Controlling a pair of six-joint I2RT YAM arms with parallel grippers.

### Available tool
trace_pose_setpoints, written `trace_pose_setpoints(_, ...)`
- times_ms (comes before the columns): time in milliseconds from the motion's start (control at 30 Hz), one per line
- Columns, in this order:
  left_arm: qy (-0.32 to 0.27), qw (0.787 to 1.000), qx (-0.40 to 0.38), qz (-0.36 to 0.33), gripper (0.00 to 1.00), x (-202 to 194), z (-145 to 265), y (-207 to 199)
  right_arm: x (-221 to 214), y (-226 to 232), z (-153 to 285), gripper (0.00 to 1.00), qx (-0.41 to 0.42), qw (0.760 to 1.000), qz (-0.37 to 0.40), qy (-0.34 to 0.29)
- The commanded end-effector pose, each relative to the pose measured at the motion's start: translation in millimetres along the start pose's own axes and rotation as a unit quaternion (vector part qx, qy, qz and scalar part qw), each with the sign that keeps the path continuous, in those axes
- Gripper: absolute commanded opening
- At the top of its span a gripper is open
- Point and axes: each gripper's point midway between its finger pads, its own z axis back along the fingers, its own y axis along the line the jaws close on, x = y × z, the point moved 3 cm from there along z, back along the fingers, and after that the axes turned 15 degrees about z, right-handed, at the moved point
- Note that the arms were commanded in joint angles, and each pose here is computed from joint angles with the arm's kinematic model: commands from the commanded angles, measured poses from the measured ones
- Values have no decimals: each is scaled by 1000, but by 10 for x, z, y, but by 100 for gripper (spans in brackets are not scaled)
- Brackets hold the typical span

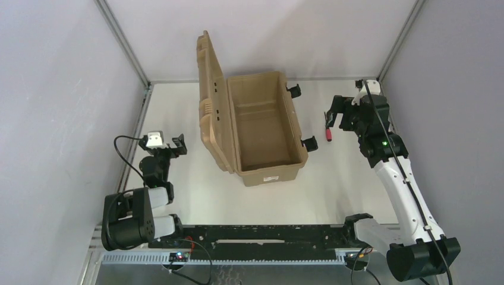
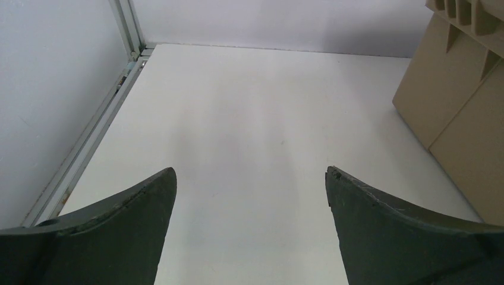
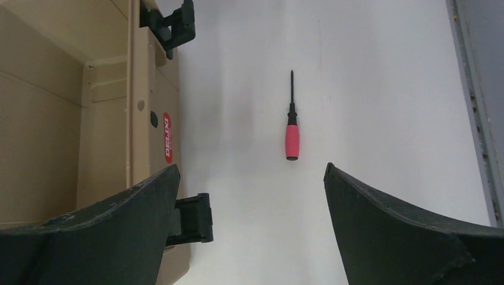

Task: Put the screwdriver in the bin
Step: Pick up the screwdriver from the center of the board.

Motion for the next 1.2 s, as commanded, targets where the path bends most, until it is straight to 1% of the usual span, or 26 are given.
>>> trace_pose_setpoints(0,-4,1000,-7,1,100,-8,39,-29,149,-39,68,100,-11,999,-1,-30)
trace_pose_setpoints(233,-4,1000,-6,1,100,-8,37,-29,220,-67,70,100,-19,999,-1,-46)
trace_pose_setpoints(433,-4,1000,-6,1,100,-7,37,-27,329,-101,102,100,-25,997,20,-69)
trace_pose_setpoints(600,-4,1000,-6,1,100,-6,35,-29,458,-152,121,100,-35,996,33,-72)
trace_pose_setpoints(800,-4,1000,-7,1,100,-8,39,-30,645,-218,55,100,-45,997,51,-45)
trace_pose_setpoints(1000,-4,1000,-6,1,100,-8,41,-28,831,-183,-59,99,-28,998,55,-30)
trace_pose_setpoints(1167,-4,1000,-7,0,100,-8,40,-30,917,-183,-246,98,-25,998,57,8)
